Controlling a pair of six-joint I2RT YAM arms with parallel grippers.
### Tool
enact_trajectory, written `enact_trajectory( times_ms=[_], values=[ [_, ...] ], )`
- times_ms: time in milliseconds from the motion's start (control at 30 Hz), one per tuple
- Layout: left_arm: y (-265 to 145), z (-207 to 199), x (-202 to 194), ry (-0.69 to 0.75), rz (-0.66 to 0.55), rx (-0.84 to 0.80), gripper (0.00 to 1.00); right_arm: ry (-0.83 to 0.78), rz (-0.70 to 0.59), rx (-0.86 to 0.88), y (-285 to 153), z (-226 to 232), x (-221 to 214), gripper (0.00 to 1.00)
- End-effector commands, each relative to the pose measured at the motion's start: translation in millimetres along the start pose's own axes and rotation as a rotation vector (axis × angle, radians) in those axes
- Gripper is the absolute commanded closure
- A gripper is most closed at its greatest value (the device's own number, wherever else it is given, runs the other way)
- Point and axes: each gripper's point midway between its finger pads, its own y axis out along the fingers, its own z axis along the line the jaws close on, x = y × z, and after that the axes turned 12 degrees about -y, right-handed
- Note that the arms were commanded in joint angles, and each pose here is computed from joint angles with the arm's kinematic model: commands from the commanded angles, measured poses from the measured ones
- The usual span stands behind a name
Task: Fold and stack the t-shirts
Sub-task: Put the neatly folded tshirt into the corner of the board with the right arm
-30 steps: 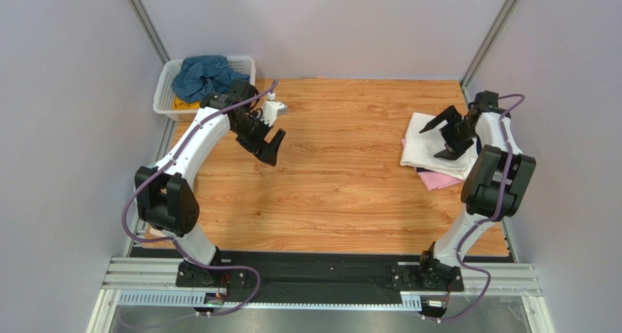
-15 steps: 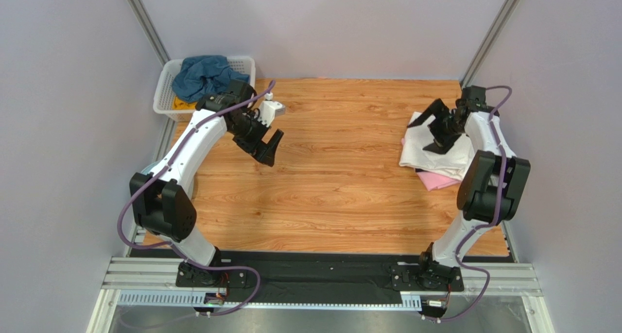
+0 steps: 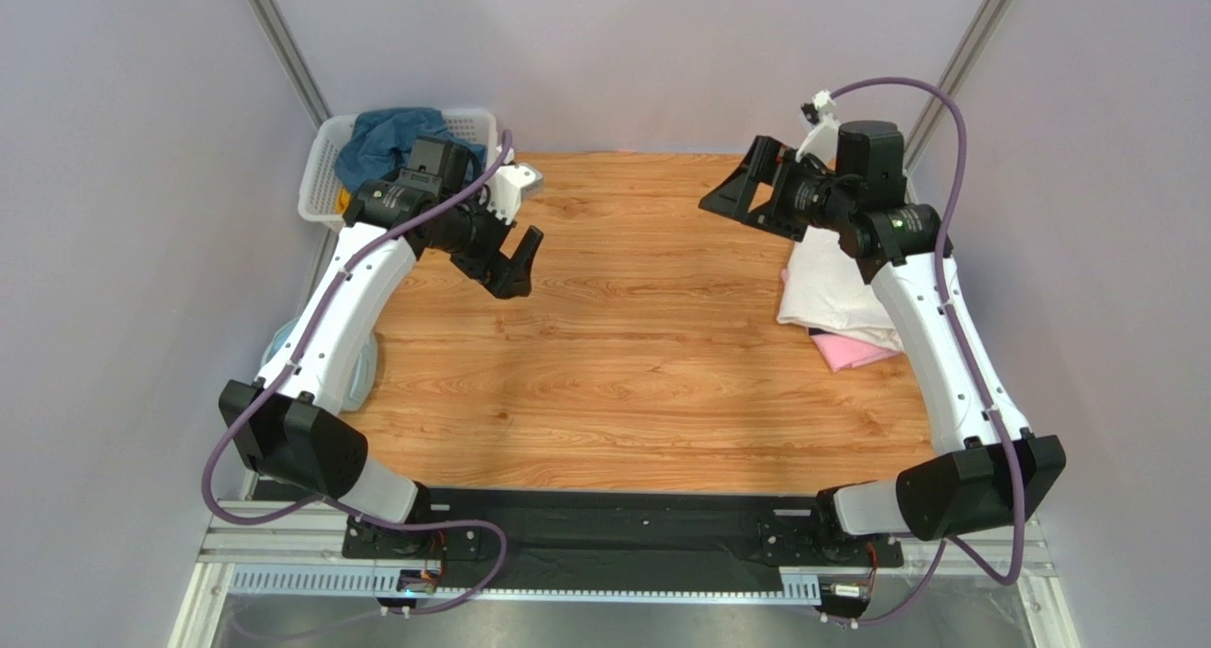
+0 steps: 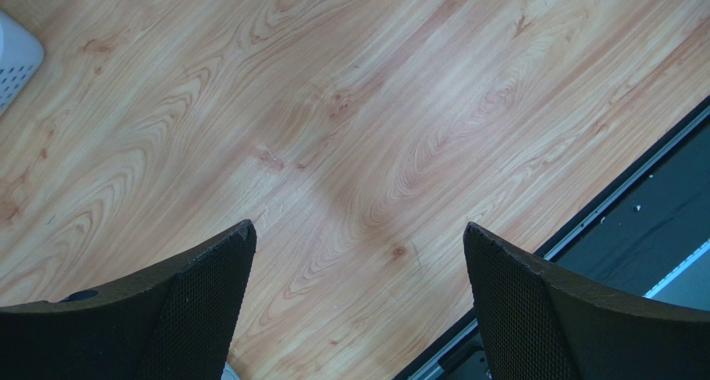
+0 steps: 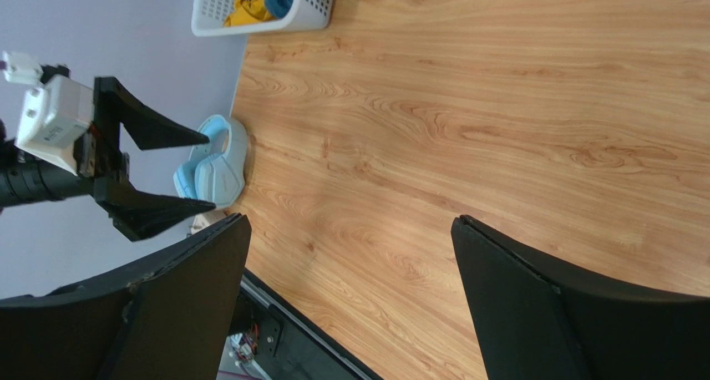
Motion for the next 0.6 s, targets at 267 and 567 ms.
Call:
enact_trajectory(
  times_ms=[267, 567],
  values=[
    [12, 20, 18, -0.034, -0.07, -0.021, 0.0, -0.043, 0.067, -0.085, 7, -16, -25, 0.0],
    [12, 36, 19, -0.07, -0.087, -0.035, 0.0, -0.046, 0.08, -0.102, 12, -20, -28, 0.0]
  ],
)
